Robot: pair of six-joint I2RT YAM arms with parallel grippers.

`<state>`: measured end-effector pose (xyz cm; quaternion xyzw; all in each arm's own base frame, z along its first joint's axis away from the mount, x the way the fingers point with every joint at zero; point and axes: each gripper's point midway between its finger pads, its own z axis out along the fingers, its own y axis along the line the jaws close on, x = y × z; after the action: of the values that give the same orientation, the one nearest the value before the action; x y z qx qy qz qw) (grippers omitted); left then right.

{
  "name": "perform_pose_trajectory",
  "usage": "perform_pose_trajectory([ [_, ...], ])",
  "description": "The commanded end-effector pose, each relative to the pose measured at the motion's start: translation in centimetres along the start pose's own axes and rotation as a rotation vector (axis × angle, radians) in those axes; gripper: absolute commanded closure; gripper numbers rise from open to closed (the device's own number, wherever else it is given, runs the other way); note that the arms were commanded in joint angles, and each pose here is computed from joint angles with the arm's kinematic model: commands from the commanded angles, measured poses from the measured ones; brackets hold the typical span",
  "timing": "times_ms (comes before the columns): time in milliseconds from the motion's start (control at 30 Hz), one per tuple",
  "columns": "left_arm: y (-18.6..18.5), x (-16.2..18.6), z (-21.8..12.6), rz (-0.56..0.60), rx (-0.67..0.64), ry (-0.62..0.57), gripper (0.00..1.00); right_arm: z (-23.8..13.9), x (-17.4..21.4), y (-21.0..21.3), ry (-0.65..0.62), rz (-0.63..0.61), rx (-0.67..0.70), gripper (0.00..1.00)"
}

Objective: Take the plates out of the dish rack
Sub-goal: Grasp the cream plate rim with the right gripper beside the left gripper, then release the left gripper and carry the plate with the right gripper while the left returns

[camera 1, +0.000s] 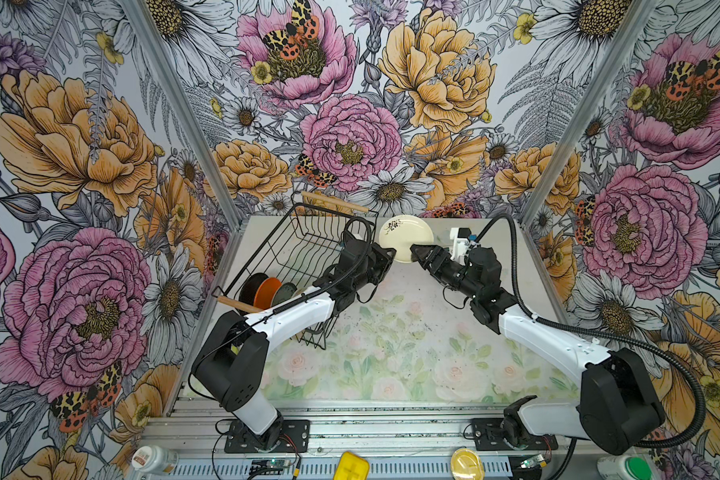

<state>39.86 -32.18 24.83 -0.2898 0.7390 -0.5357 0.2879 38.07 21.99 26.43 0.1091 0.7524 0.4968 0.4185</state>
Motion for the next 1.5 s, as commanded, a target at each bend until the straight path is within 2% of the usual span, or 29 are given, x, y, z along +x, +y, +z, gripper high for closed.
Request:
perform_pose_trajectory([
  [0,-2.2,0.5,0.3,-0.016,0.076,0.037,1.00,0.2,-1.8,1.8,-0.065,-0.012,-0.048,0.34],
  [200,-2.2,0.9,0.8,-0.022,0.081,0.068,1.00,0.5,-2.4,2.1,-0.096,-0.022,-0.062,0.52],
  [333,-2.2,1.2,1.4,-0.024,0.084,0.095,1.00,0.9,-2.6,2.2,-0.098,-0.018,-0.076,0.61],
  [700,-1.6,1.8,2.2,-0.048,0.088,0.141,1.00,1.0,-2.7,2.1,-0.118,-0.030,-0.088,0.72],
  [900,-1.4,2.4,2.8,-0.062,0.094,0.177,1.00,1.2,-2.7,1.8,-0.117,-0.027,-0.079,0.92],
  [1033,-1.5,2.4,2.9,-0.055,0.104,0.179,0.83,1.0,-2.8,1.8,-0.119,-0.035,-0.073,0.93],
  [1133,-2.1,2.2,2.5,-0.036,0.126,0.167,0.62,0.7,-3.0,2.1,-0.117,-0.073,-0.058,0.94],
  [1200,-2.8,1.9,1.9,-0.010,0.142,0.153,0.55,0.4,-3.4,2.2,-0.122,-0.122,-0.028,0.95],
  [1333,-4.1,1.2,0.4,0.070,0.135,0.121,0.46,-0.7,-5.2,1.3,-0.152,-0.220,0.063,0.97],
  [1467,-4.3,0.7,-0.6,0.124,0.101,0.108,0.44,-2.1,-7.7,1.0,-0.194,-0.279,0.098,1.00],
])
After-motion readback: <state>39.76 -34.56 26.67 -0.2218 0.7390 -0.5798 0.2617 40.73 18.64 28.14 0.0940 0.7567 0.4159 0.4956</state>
